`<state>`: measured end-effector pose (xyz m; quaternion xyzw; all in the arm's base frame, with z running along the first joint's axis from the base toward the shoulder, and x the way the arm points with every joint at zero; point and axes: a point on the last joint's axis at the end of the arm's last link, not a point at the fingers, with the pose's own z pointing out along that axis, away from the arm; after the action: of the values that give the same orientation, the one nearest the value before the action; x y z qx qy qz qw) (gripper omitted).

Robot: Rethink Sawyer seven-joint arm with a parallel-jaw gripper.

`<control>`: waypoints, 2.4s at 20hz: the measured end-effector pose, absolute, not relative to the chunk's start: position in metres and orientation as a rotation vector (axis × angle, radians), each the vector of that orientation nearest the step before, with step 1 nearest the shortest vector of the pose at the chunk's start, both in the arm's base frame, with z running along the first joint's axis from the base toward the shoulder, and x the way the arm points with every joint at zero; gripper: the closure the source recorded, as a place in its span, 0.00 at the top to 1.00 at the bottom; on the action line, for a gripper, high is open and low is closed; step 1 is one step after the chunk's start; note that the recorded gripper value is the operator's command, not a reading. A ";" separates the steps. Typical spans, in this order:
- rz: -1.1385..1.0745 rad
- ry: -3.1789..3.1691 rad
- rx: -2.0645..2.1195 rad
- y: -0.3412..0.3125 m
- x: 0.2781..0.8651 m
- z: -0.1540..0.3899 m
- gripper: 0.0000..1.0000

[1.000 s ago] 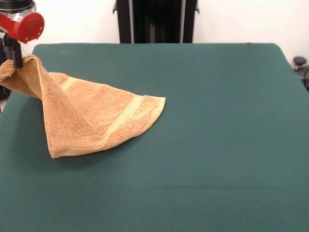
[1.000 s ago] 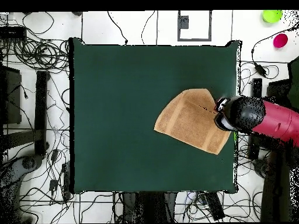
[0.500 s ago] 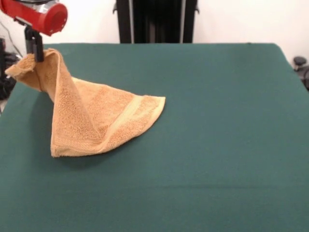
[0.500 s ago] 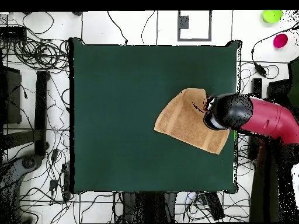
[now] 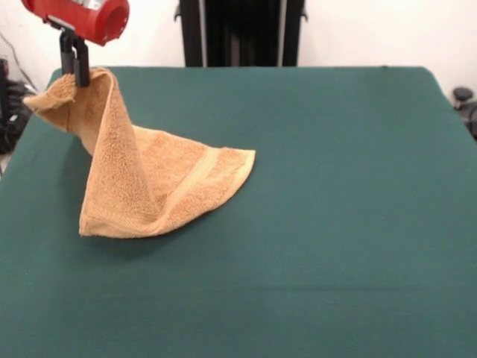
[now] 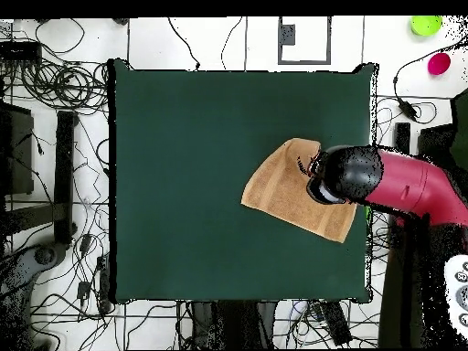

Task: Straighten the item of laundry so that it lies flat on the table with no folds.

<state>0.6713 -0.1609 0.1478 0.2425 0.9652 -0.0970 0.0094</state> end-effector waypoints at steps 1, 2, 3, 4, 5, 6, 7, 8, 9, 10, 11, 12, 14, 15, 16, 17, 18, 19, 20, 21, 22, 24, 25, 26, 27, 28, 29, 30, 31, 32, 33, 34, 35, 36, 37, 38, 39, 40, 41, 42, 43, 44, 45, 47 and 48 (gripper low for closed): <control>-0.302 3.014 0.757 -0.159 0.671 0.149 0.00; -0.301 3.014 0.756 -0.159 0.671 0.150 0.00; -0.299 3.015 0.756 -0.156 0.670 0.152 0.00; -0.297 3.016 0.756 -0.154 0.669 0.153 0.00; -0.293 3.018 0.756 -0.152 0.669 0.153 0.00; -0.289 3.021 0.756 -0.149 0.668 0.153 0.00; -0.285 3.023 0.756 -0.147 0.668 0.153 0.00; -0.281 3.025 0.757 -0.145 0.668 0.153 0.00; -0.276 3.027 0.758 -0.143 0.668 0.152 0.00; -0.265 3.032 0.761 -0.137 0.667 0.152 0.00; -0.256 3.037 0.760 -0.131 0.667 0.151 0.00; -0.248 3.041 0.759 -0.126 0.667 0.151 0.00; -0.232 3.050 0.755 -0.115 0.667 0.150 0.00; -0.223 3.054 0.753 -0.108 0.668 0.150 0.00; -0.213 3.059 0.751 -0.100 0.668 0.150 0.00; -0.205 3.062 0.747 -0.094 0.668 0.150 0.00; -0.193 3.069 0.740 -0.084 0.669 0.150 0.00; -0.188 3.072 0.737 -0.079 0.669 0.150 0.00; -0.168 3.080 0.735 -0.065 0.669 0.150 0.00; -0.160 3.084 0.736 -0.059 0.668 0.150 0.00; -0.153 3.087 0.737 -0.053 0.668 0.150 0.00; -0.134 3.095 0.742 -0.040 0.667 0.149 0.00; -0.129 3.098 0.743 -0.036 0.666 0.149 0.00; -0.121 3.103 0.744 -0.030 0.665 0.149 0.00; -0.116 3.106 0.746 -0.027 0.665 0.149 0.00; -0.106 3.111 0.752 -0.021 0.663 0.149 0.00; -0.099 3.115 0.758 -0.017 0.662 0.149 0.00; -0.096 3.117 0.761 -0.014 0.661 0.149 0.00; -0.096 3.118 0.763 -0.012 0.661 0.149 0.00; -0.097 3.119 0.768 -0.010 0.660 0.149 0.00; -0.099 3.119 0.775 -0.008 0.659 0.150 0.00; -0.100 3.119 0.777 -0.007 0.659 0.150 0.00; -0.101 3.118 0.779 -0.005 0.658 0.151 0.00; -0.101 3.117 0.781 -0.003 0.658 0.152 0.00; -0.101 3.117 0.783 -0.002 0.658 0.152 0.00; -0.102 3.116 0.786 0.000 0.658 0.153 0.00; -0.102 3.116 0.788 0.001 0.658 0.153 0.00; -0.100 3.114 0.795 0.003 0.658 0.154 0.00; -0.097 3.112 0.803 0.005 0.658 0.155 0.00; -0.096 3.111 0.808 0.006 0.658 0.156 0.00; -0.096 3.110 0.812 0.006 0.658 0.156 0.00; -0.095 3.108 0.820 0.007 0.658 0.157 0.00; -0.094 3.106 0.827 0.008 0.658 0.158 0.00; -0.088 3.104 0.835 0.012 0.658 0.159 0.00; -0.085 3.103 0.839 0.014 0.659 0.160 0.00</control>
<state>0.6588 0.0144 0.1599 0.2607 0.9644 -0.0264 -0.0369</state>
